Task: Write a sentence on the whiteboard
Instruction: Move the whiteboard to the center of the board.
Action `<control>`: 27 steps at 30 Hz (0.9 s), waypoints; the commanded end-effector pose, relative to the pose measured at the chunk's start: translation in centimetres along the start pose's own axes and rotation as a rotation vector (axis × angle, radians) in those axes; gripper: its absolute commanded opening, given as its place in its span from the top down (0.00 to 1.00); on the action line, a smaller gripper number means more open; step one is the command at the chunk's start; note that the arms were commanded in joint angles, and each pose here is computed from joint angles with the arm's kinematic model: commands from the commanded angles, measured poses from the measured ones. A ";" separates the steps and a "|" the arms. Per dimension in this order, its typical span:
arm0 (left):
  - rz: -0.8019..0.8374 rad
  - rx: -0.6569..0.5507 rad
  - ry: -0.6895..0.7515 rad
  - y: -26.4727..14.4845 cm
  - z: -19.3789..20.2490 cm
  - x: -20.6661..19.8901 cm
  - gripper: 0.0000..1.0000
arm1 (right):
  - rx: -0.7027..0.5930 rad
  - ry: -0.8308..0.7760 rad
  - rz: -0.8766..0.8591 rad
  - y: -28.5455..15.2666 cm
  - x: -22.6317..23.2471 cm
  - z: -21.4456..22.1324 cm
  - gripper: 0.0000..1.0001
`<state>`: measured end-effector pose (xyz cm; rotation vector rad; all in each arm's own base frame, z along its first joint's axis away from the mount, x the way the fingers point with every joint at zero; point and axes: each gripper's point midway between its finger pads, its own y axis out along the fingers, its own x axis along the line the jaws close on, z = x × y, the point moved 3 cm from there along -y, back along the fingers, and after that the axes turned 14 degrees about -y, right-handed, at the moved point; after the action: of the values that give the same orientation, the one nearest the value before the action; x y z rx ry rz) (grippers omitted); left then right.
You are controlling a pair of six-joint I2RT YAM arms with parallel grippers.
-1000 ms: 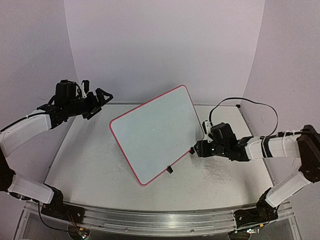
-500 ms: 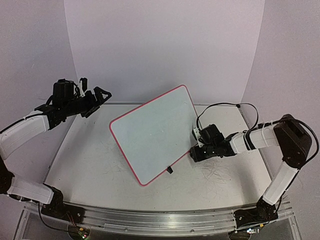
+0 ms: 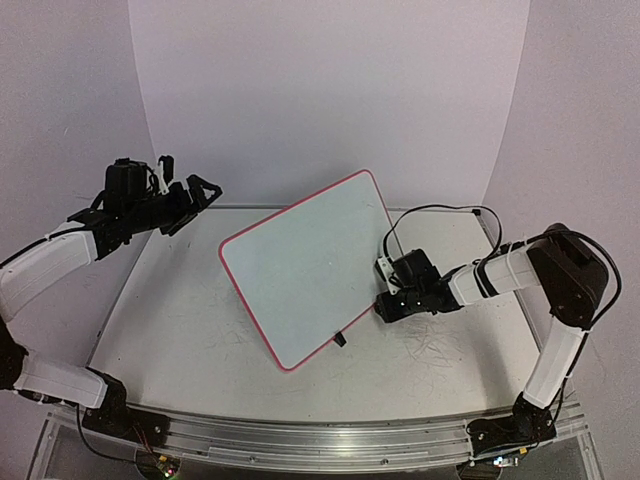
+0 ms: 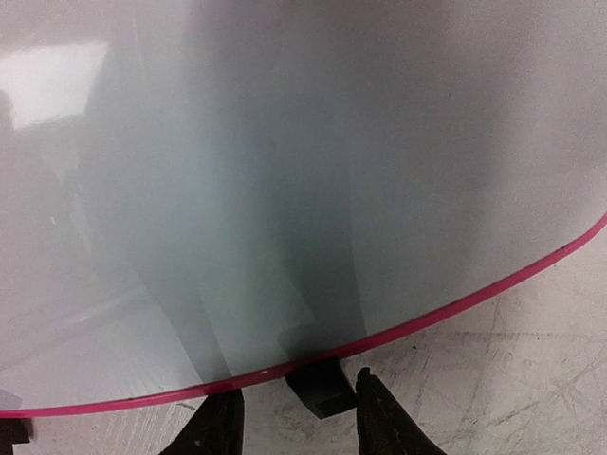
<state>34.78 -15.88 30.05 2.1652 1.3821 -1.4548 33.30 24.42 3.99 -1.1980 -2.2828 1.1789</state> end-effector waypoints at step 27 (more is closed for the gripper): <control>-0.010 -0.056 0.161 -1.9 -1.0 -1.2 0.01 | -0.076 0.379 0.445 -5.0 -3.4 3.4 1.00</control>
<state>34.01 -15.15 30.25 2.2568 1.4670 -1.3501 30.57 21.88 4.15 -1.5480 -2.0681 1.0403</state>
